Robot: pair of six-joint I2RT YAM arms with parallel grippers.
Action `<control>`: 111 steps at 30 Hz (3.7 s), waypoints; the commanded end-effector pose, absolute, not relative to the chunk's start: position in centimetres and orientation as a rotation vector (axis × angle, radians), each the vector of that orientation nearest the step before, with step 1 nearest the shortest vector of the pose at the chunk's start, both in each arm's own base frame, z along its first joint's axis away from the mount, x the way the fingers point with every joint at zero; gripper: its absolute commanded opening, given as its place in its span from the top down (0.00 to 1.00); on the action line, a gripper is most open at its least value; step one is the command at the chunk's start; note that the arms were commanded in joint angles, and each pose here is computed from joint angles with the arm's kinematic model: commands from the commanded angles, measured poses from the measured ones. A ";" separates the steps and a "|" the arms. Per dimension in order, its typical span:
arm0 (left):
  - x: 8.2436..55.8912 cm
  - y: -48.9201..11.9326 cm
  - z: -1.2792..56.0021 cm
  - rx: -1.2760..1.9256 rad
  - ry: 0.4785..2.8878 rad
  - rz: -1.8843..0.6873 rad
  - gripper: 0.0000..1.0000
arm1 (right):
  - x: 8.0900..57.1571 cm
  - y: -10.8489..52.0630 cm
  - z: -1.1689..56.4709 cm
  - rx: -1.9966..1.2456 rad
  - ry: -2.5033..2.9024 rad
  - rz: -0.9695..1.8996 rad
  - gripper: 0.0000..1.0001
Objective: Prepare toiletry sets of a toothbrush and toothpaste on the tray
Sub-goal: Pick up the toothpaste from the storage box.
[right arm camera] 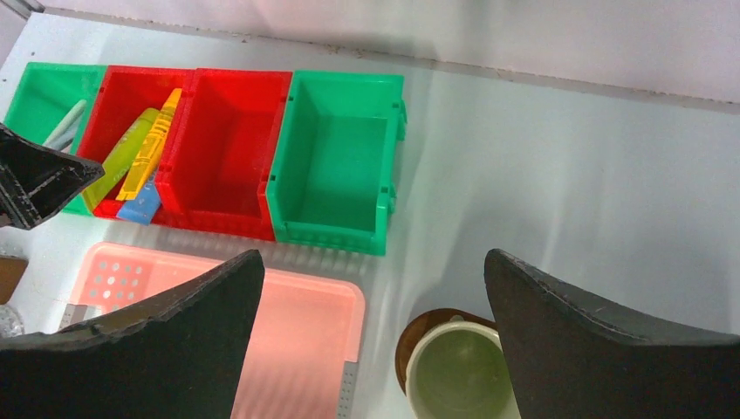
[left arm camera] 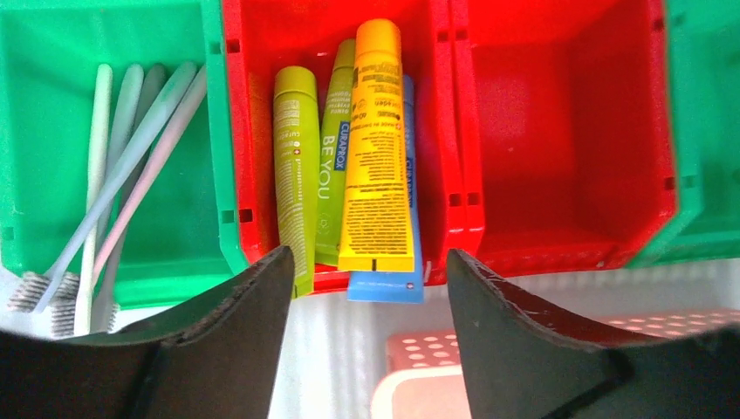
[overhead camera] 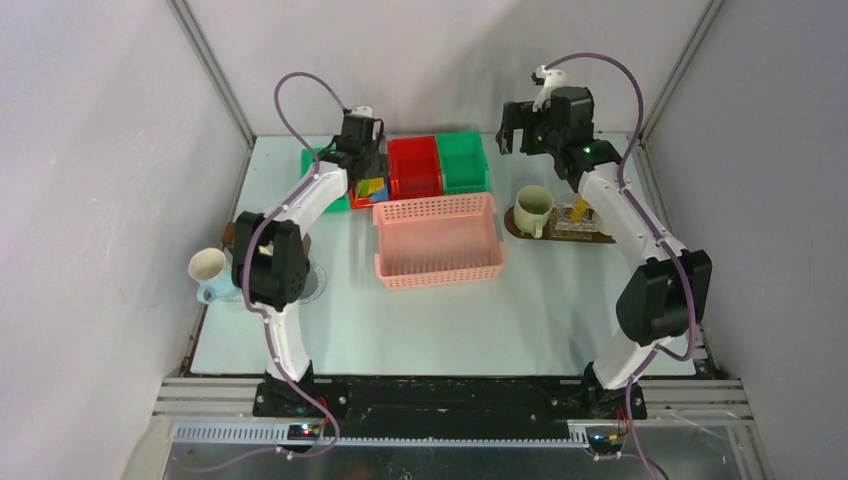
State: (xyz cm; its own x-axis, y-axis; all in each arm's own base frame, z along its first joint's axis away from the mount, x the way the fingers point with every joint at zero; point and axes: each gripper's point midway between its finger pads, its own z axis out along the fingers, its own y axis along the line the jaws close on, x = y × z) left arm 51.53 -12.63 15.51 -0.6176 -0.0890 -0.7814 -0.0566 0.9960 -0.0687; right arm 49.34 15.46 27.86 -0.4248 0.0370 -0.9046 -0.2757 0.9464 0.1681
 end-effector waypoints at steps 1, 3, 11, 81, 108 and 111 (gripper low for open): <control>52.4 -11.8 15.1 -0.011 2.247 0.022 0.31 | 48.3 14.3 30.3 -0.145 1.923 0.306 0.00; 52.5 -11.8 14.1 0.029 2.265 0.038 0.33 | 48.2 14.2 30.1 -0.138 1.927 0.305 0.00; 52.0 -12.4 11.7 0.166 2.309 0.040 0.34 | 47.5 14.0 29.1 -0.135 1.946 0.302 0.01; 51.3 -11.9 20.0 0.006 2.158 -0.106 1.00 | 45.8 15.0 31.2 -0.257 1.855 0.271 0.01; 42.1 -14.8 26.7 0.198 2.109 -0.443 1.00 | 38.7 29.8 35.4 -1.173 1.006 0.419 0.14; 41.3 -15.4 27.1 0.207 2.102 -0.493 1.00 | 38.3 31.6 34.4 -1.246 0.930 0.418 0.14</control>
State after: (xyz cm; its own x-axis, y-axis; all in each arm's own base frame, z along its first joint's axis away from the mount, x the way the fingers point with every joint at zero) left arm 42.63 -14.24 23.34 -0.6083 -0.0026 -0.7937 0.2623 0.9431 -0.2041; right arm 39.37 28.68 33.81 0.3956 -0.2463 -0.8848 -0.7676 0.4402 -0.4658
